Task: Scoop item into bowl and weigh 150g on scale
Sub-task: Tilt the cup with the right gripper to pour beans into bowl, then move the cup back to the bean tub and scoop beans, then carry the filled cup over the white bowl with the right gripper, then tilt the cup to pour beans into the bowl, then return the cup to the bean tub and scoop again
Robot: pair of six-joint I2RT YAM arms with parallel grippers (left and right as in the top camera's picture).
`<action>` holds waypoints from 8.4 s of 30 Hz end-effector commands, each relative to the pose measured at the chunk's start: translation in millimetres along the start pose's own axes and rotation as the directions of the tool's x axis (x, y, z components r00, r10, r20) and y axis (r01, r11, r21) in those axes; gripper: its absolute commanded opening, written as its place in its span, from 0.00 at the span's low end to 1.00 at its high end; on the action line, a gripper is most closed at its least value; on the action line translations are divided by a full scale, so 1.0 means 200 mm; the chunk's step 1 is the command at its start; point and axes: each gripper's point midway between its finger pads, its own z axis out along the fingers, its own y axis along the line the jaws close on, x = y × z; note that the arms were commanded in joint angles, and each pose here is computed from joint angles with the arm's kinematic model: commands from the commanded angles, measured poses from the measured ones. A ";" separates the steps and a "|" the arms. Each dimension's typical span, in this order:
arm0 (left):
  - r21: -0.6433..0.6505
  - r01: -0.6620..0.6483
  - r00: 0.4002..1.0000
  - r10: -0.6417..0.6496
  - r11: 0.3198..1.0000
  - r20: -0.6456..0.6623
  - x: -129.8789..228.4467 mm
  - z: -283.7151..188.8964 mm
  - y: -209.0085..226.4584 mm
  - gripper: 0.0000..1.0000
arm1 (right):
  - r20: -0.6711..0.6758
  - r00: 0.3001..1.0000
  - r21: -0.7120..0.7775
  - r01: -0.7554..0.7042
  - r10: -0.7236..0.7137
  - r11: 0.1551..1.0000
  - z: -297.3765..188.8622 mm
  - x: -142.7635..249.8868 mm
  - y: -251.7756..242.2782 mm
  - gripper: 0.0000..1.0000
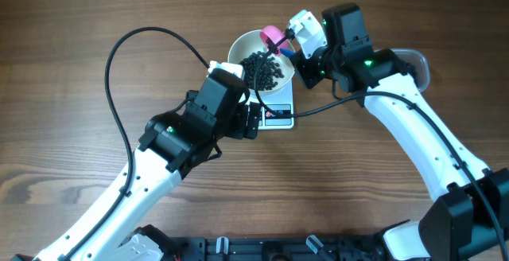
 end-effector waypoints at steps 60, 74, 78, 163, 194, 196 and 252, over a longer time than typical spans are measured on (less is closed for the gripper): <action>0.015 -0.013 1.000 0.013 1.000 0.013 -0.03 -0.01 -0.02 1.00 | 0.121 0.870 0.454 -0.477 0.479 0.752 -0.87 0.39 -0.63 0.04; 0.015 -0.013 1.000 0.013 1.000 0.013 -0.03 -0.01 -0.02 1.00 | -0.134 0.865 0.337 -0.419 0.484 0.843 -0.67 0.70 -0.75 0.04; 0.015 -0.012 1.000 0.012 1.000 0.013 -0.03 -0.01 -0.02 1.00 | -0.180 0.848 0.342 -0.421 0.498 0.840 -0.58 0.77 -0.80 0.04; 0.015 -0.013 1.000 0.013 1.000 0.013 -0.03 -0.01 -0.02 1.00 | -0.053 0.403 -0.602 -0.743 0.914 0.293 -0.71 0.44 -0.71 0.04; 0.015 -0.013 1.000 0.013 1.000 0.013 -0.03 -0.01 -0.02 1.00 | 0.134 0.991 -0.225 0.045 -0.015 0.973 -0.09 -0.04 -0.04 0.04; 0.015 -0.013 1.000 0.013 1.000 0.013 -0.03 -0.01 -0.02 1.00 | 0.152 0.986 -0.161 0.092 -0.067 0.983 -0.08 -0.08 -0.07 0.04; 0.015 -0.012 1.000 0.012 1.000 0.013 -0.03 -0.01 -0.02 1.00 | -0.328 0.810 0.515 -0.278 0.486 0.810 -0.53 0.87 -0.83 0.04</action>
